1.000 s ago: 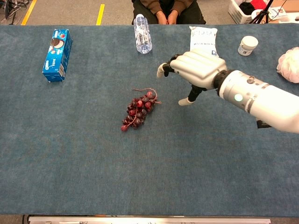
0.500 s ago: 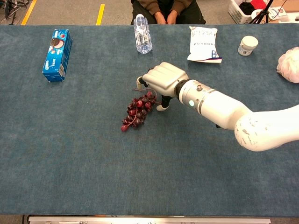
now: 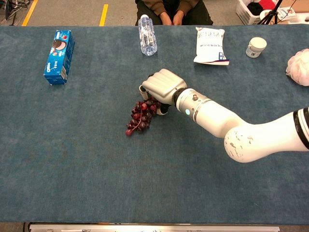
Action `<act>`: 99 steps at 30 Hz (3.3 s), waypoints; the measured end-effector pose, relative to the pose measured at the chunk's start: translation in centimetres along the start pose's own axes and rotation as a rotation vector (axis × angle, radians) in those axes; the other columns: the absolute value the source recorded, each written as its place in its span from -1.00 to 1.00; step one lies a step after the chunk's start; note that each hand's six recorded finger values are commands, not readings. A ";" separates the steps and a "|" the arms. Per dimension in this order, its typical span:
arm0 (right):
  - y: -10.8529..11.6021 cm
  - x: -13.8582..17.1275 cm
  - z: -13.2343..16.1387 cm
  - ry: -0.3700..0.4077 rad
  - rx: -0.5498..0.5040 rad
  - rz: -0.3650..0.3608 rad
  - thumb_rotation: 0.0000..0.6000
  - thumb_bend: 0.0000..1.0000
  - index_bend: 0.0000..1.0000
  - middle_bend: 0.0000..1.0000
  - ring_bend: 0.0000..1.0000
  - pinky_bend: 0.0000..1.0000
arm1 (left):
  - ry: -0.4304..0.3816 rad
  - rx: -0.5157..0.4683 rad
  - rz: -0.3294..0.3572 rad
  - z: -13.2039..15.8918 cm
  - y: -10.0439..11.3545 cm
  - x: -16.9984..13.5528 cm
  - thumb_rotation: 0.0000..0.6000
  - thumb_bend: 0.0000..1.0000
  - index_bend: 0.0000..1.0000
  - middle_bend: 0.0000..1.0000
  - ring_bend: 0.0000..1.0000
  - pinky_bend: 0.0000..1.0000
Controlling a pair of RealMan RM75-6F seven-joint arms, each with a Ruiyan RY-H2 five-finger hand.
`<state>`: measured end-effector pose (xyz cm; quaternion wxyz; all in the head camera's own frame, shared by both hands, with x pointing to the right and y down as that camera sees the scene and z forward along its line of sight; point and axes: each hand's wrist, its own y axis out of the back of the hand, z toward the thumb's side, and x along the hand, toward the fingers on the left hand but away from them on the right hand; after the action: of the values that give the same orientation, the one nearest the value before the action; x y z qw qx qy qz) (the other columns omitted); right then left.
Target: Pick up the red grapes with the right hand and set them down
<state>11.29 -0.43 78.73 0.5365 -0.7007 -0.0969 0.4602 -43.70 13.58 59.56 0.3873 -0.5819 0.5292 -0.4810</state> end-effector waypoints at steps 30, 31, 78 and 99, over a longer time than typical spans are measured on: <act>8.5 3.6 -1.6 0.061 -0.094 -0.315 1.00 -0.42 0.24 -0.10 -0.44 -0.39 | 0.006 -0.010 -0.005 -0.2 0.0 0.0 1.00 -0.49 -0.35 -0.38 -0.54 -0.65; 8.7 3.7 -1.6 0.065 -0.094 -0.320 1.00 -0.41 0.24 -0.10 -0.44 -0.39 | 0.004 -0.010 -0.006 -0.2 0.0 0.0 1.00 -0.49 -0.35 -0.38 -0.54 -0.65; 2.5 3.2 3.8 0.171 -0.025 -0.050 1.00 -0.67 -0.70 -0.34 -0.57 -0.39 | 0.005 -0.005 -0.012 -0.2 -0.1 -0.1 1.00 -0.49 -0.35 -0.38 -0.54 -0.65; 1.0 0.4 7.1 0.149 0.034 -0.033 1.00 -0.32 0.10 -0.25 -0.55 -0.39 | 0.027 -0.013 0.005 -1.1 0.4 -0.5 1.00 -0.49 -0.35 -0.38 -0.54 -0.65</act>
<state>5.78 4.11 77.65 0.5615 -0.7222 -0.0604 0.3993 -44.80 14.09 59.36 0.3776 -0.5765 0.5389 -0.4844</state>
